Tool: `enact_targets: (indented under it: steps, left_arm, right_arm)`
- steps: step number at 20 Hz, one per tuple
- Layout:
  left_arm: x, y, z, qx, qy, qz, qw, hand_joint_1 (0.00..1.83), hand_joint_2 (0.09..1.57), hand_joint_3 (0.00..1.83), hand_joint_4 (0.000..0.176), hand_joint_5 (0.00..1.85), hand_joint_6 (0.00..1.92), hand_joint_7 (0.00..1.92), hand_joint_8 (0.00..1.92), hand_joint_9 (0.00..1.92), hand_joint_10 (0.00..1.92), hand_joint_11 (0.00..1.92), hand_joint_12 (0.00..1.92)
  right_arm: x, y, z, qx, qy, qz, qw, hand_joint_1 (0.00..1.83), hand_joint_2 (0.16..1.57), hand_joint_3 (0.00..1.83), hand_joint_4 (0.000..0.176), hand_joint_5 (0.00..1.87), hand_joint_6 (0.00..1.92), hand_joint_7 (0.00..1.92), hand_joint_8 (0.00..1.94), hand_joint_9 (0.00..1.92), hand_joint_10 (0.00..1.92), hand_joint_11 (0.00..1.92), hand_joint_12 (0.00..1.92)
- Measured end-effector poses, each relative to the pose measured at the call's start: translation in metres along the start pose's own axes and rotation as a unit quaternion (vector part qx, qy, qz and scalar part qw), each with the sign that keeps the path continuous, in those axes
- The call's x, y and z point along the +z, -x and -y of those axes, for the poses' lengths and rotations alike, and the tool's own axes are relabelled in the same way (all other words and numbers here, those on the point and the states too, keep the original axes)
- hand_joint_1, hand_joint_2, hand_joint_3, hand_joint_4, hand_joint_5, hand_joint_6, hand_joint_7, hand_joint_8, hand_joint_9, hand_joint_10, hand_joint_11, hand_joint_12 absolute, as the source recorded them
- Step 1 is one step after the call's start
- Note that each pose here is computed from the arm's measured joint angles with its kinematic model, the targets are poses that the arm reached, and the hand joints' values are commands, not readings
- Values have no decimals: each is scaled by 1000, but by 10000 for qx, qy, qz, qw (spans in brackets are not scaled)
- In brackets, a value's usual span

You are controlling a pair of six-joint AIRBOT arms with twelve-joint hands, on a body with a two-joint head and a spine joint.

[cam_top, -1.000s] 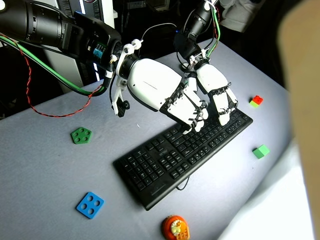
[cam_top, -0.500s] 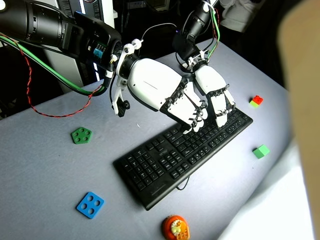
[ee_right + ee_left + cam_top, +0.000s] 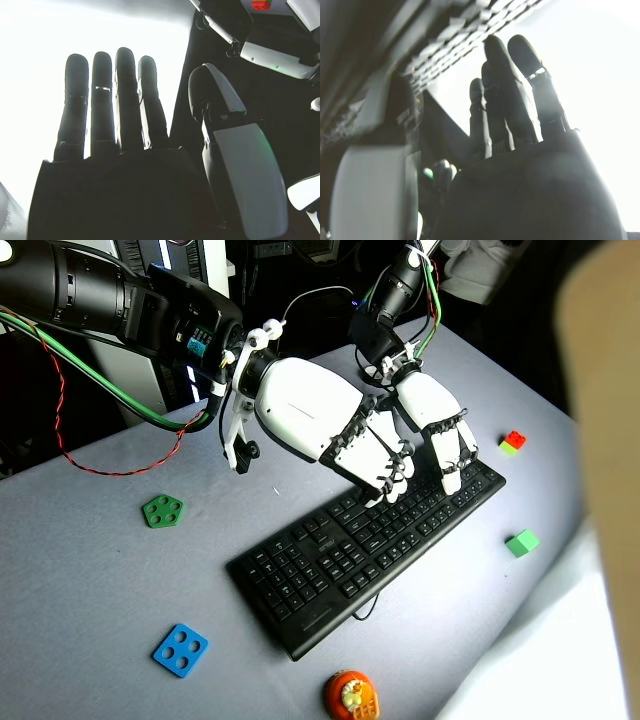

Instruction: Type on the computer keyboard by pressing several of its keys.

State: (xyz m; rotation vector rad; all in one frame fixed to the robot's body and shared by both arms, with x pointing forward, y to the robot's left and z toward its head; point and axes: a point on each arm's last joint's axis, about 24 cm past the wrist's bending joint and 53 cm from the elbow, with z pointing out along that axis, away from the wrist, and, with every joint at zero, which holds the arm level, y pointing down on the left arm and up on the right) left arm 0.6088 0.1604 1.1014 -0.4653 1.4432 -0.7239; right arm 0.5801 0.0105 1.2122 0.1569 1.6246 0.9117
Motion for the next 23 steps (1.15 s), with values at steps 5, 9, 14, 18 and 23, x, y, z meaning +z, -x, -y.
enact_targets:
  steps: [5,9,14,18,23]
  left_arm:
    - [1,8,3,26,-32,-26,10000,0,1296,0,0,311,14,435,3,492,6,18,1345]
    - [4,33,6,126,-47,65,9999,0,1302,1,0,597,121,797,117,721,315,222,1487]
    - [6,48,12,165,-63,-16,9998,28,1366,7,0,772,1734,814,1754,799,1894,742,1920]
    - [7,59,21,151,-115,-26,9998,0,1450,18,0,1033,1819,1164,1872,1089,1921,809,1921]
    - [4,65,24,149,-117,-60,9998,405,1495,6,170,1231,1921,1289,1921,1176,1921,592,1921]
  right_arm:
    - [0,0,0,-2,0,2,10000,458,1350,3,0,285,387,466,6,134,778,0,1530]
    - [-1,-1,-2,5,22,-11,10000,324,1279,0,0,720,571,883,401,525,1188,101,1803]
    - [-1,-2,-3,5,29,-17,10000,147,1312,9,0,988,1549,1101,1613,978,1889,792,1921]
    - [-1,-2,-3,0,39,-25,10000,197,1464,29,0,1009,1846,1238,1776,1220,1921,1101,1921]
    - [-1,-1,-4,-18,54,-16,10000,547,1491,7,0,1011,1868,1237,1835,1244,1921,1130,1921]
